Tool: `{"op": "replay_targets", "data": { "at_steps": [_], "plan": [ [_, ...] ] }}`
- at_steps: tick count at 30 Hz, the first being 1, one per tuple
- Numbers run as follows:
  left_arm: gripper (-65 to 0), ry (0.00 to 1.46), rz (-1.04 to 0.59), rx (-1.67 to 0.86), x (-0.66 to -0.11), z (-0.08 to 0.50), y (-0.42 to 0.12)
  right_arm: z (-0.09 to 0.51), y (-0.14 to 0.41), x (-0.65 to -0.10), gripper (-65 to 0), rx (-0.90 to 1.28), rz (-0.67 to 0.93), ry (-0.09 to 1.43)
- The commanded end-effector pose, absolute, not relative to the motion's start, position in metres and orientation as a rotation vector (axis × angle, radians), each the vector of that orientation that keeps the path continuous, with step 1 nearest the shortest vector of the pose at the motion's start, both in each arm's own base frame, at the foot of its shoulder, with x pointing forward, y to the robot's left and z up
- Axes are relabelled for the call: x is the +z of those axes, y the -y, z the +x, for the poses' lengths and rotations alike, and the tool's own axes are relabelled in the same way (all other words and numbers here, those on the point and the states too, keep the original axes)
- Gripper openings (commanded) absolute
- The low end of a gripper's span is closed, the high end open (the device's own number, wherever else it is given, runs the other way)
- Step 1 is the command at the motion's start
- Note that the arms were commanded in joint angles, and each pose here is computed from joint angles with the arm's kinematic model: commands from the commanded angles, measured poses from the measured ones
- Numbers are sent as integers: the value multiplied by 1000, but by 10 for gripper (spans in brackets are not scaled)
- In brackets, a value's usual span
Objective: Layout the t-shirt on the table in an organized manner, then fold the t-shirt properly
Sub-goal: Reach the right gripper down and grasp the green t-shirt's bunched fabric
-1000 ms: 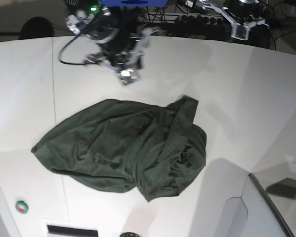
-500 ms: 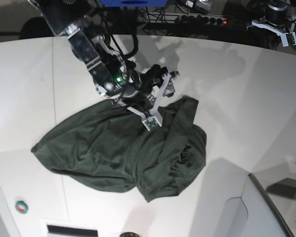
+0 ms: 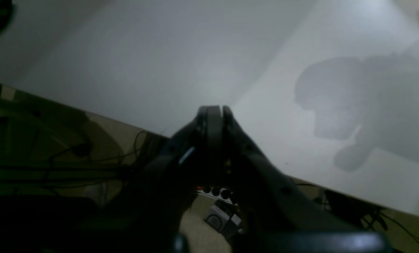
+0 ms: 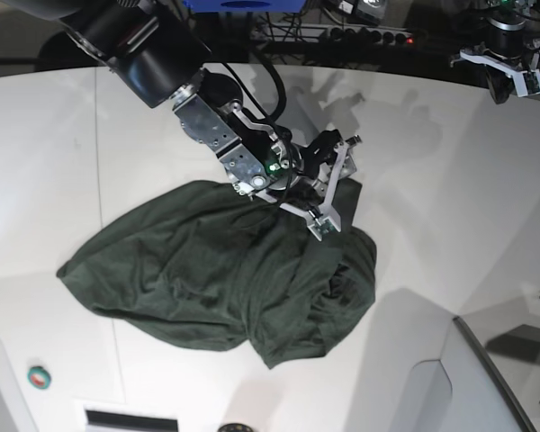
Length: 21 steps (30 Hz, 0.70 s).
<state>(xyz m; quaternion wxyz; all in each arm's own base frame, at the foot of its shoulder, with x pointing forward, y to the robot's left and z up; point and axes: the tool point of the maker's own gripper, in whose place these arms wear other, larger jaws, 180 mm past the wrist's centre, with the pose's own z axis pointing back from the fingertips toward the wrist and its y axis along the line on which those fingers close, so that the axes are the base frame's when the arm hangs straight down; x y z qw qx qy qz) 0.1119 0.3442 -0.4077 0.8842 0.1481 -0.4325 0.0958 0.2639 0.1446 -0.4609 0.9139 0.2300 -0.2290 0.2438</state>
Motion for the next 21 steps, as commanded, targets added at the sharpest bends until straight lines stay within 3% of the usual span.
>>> {"op": "replay_targets", "data": {
  "at_steps": [1,10,12,16,21],
  "plan": [
    [-650,926,324,189,-399,113,-348,280,-152,-447,-282,507,488,528],
    [-650,922,323,193,-401,111,-347,313,-152,-424,-291,520,479,621],
    [-650,922,323,193,-401,111,-347,322,-142,-398,-375,531,480,663],
    [-650,921,323,195,-401,111,-347,342,-100,-375,-632,441,449,672],
    [-650,896,328,204,-408,104,-350,359,-47,-416,-641,264,385,593]
  ]
}}
